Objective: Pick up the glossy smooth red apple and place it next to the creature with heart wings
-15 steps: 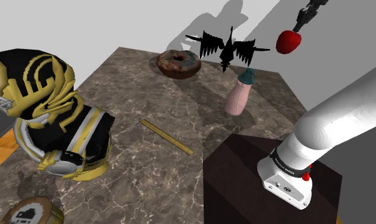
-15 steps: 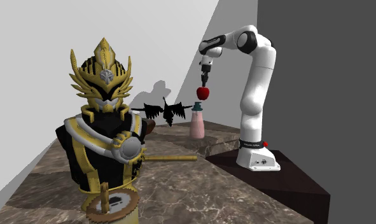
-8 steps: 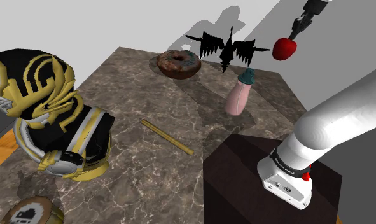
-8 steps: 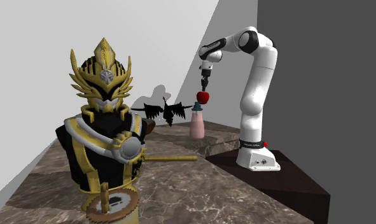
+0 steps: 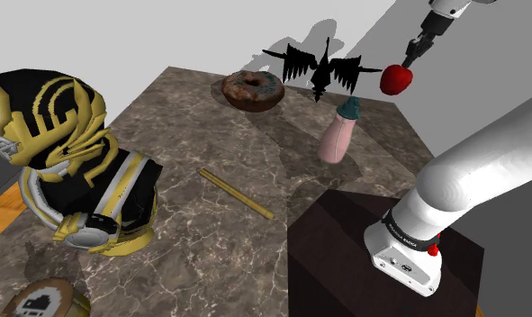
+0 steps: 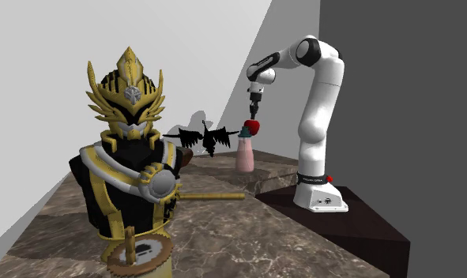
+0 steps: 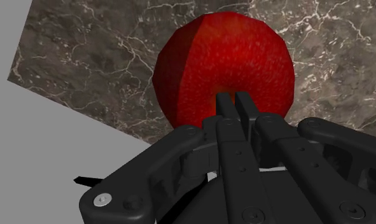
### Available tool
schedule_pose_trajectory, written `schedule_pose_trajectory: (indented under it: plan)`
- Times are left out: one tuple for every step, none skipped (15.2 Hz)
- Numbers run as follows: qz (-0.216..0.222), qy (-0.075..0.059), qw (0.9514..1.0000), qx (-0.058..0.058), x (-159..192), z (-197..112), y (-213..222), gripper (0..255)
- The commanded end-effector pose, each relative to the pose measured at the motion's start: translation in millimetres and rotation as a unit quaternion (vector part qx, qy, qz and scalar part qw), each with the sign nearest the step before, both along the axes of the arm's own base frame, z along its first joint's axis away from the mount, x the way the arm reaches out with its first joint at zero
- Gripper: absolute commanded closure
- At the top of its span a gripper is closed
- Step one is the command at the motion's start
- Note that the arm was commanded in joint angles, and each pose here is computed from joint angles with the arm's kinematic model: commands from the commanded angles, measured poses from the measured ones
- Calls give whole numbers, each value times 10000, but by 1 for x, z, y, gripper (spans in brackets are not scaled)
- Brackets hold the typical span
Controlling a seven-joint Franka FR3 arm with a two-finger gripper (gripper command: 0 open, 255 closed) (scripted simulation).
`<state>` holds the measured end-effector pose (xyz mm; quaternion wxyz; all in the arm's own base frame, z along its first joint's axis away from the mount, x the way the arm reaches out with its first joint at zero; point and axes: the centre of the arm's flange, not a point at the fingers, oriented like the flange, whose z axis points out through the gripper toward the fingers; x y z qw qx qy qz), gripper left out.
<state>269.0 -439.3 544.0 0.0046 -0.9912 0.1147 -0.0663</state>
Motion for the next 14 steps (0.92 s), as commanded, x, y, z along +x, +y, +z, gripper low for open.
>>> schedule_pose_trajectory:
  plan:
    - [1, -2, 10000, -2, 0, -11, 1, 255]
    - [1, -2, 10000, -2, 0, -16, 1, 255]
    - [1, -2, 10000, -2, 0, -22, 1, 255]
    - [1, -2, 10000, -2, 0, -27, 1, 255]
    - [1, -2, 10000, -2, 0, -32, 1, 255]
    - [1, -2, 10000, -2, 0, -37, 1, 255]
    - [1, -2, 10000, -2, 0, -43, 1, 255]
    - [1, -2, 10000, -2, 0, -48, 1, 255]
    - [1, -2, 10000, -2, 0, -53, 1, 255]
    - [1, -2, 10000, -2, 0, -59, 1, 255]
    - [1, -2, 10000, -2, 0, -64, 1, 255]
    - [1, -2, 10000, -2, 0, -69, 1, 255]
    - [1, -2, 10000, -2, 0, -74, 1, 255]
    - [1, -2, 10000, -2, 0, -80, 1, 255]
